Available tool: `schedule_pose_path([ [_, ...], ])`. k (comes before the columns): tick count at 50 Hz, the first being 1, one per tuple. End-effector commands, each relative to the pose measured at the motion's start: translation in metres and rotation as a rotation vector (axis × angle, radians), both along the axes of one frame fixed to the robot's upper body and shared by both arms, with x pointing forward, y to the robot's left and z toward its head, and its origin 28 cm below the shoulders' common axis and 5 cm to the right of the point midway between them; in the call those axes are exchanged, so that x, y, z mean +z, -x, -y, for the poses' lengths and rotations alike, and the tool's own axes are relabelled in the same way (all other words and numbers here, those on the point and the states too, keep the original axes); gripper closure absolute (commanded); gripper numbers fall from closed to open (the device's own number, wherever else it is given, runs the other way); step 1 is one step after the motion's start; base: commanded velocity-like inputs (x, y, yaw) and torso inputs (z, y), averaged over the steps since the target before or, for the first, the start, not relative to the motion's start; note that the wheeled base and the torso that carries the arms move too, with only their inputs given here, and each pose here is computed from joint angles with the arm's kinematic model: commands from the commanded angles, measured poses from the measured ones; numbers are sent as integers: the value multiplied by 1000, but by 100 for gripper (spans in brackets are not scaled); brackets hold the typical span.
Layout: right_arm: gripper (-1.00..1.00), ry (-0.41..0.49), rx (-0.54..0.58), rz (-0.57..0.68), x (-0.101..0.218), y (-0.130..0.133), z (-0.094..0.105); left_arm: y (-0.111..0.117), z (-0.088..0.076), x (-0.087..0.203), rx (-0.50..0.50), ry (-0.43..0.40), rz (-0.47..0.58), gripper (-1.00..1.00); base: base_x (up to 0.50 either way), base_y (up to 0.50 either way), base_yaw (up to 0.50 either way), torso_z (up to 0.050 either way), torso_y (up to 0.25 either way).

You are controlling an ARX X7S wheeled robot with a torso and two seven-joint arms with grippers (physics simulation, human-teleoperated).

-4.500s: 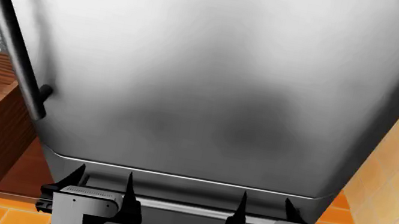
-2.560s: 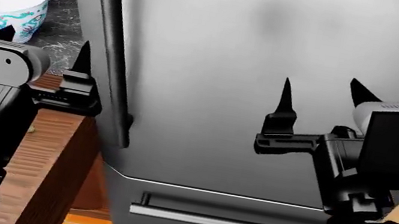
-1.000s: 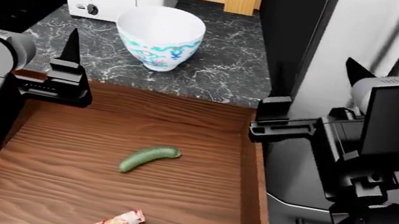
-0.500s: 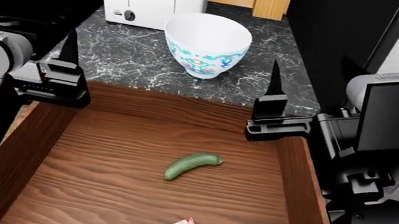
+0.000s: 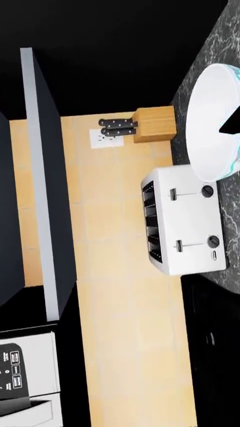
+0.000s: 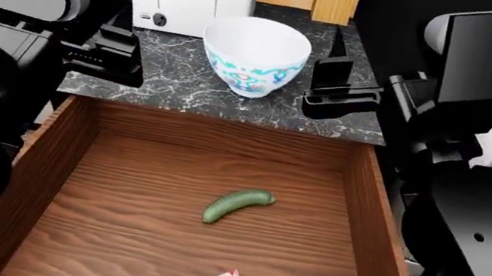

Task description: Place the bar in the bowl and close the drawer.

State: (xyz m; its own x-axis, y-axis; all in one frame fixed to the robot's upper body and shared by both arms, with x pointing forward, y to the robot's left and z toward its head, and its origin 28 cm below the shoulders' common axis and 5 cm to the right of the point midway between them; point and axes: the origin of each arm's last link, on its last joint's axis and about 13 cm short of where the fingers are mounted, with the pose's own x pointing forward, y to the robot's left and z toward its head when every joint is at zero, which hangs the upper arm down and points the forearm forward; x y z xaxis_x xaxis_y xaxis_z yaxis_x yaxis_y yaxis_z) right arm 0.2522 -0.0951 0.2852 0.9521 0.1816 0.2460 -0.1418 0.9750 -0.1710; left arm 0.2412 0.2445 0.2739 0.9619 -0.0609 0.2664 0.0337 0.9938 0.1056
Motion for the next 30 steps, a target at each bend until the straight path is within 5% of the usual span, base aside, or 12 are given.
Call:
schedule_pose_path([
  [1, -100, 19, 33, 5, 18, -13, -2, -15, -2, 20, -14, -23, 5, -100, 184, 0, 0, 0, 0],
  [30, -100, 45, 53, -7, 16, -17, -8, -9, -9, 23, 26, -34, 15, -100, 95, 70, 0, 0, 0],
])
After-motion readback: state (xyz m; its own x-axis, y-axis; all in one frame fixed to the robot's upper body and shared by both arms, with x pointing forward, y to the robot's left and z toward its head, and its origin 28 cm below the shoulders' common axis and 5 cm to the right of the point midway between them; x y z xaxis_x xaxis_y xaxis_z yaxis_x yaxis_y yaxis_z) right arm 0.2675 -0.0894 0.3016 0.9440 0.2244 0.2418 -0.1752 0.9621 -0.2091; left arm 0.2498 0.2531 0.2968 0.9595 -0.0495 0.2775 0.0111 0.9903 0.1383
